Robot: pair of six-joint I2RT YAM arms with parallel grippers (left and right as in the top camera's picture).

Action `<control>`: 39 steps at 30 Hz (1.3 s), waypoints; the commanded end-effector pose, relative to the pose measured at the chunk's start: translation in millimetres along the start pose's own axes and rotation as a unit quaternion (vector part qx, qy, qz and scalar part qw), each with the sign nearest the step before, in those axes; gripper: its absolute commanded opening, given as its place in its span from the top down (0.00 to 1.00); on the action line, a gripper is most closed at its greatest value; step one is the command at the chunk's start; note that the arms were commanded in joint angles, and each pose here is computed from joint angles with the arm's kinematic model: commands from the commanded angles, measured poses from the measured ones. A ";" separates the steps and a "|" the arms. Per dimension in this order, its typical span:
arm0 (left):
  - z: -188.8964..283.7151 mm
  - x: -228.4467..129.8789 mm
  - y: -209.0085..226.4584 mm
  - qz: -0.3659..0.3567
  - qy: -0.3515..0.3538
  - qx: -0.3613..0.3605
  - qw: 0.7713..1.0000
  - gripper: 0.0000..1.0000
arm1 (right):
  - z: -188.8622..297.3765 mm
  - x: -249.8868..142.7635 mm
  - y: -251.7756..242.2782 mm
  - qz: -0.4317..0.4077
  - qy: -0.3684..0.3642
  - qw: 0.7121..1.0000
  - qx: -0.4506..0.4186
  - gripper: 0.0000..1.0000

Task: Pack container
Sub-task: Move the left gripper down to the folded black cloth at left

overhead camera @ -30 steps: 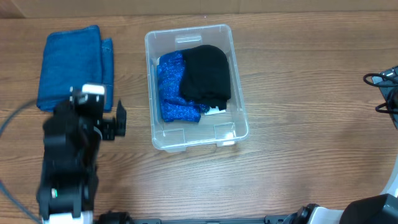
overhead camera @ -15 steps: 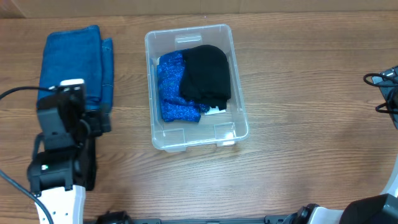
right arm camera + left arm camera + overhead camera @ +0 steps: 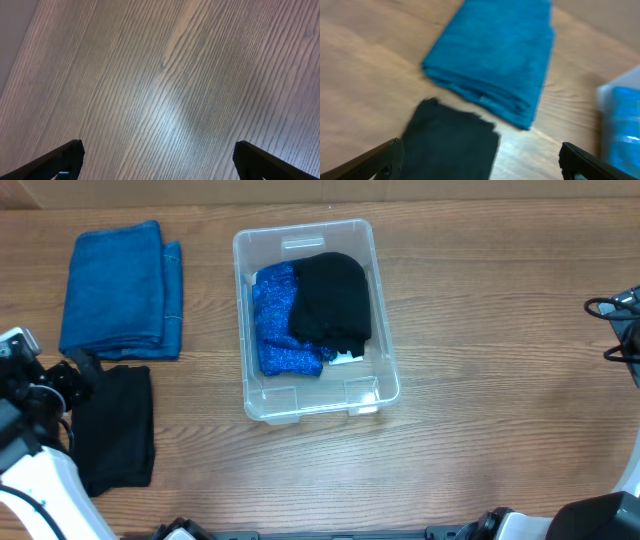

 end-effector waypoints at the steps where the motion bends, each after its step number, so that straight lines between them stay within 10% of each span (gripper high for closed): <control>1: 2.0 21.3 -3.7 -0.013 -0.010 -0.148 0.989 0.00 | -1.6 -0.2 -0.9 -0.005 0.000 1.000 0.000 0.00; 9: -16.2 54.3 30.2 0.036 0.062 0.026 0.997 0.00 | -1.6 -0.2 -0.9 -0.005 0.000 1.000 0.000 0.00; 16: -15.1 48.3 76.9 0.116 0.076 0.295 0.945 0.00 | -1.6 -0.2 -0.9 -0.005 0.000 1.000 0.000 0.00; 27: -44.2 36.5 71.3 -0.011 0.142 0.167 0.975 0.00 | -1.6 -0.2 -0.9 -0.005 0.000 1.000 0.000 0.00; 39: -105.9 -27.4 122.4 0.004 0.345 0.247 0.905 0.00 | -1.6 -0.2 -0.9 -0.005 0.000 1.000 0.000 0.00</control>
Point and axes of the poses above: each gripper's point midway between its finger pads, its own z axis back along the fingers, its own y axis along the line the jaws close on, x = y × z, the point moved 9 cm from there along z, back along the fingers, and after that the axes turned 9 degrees about z, right-handed, at the moved point
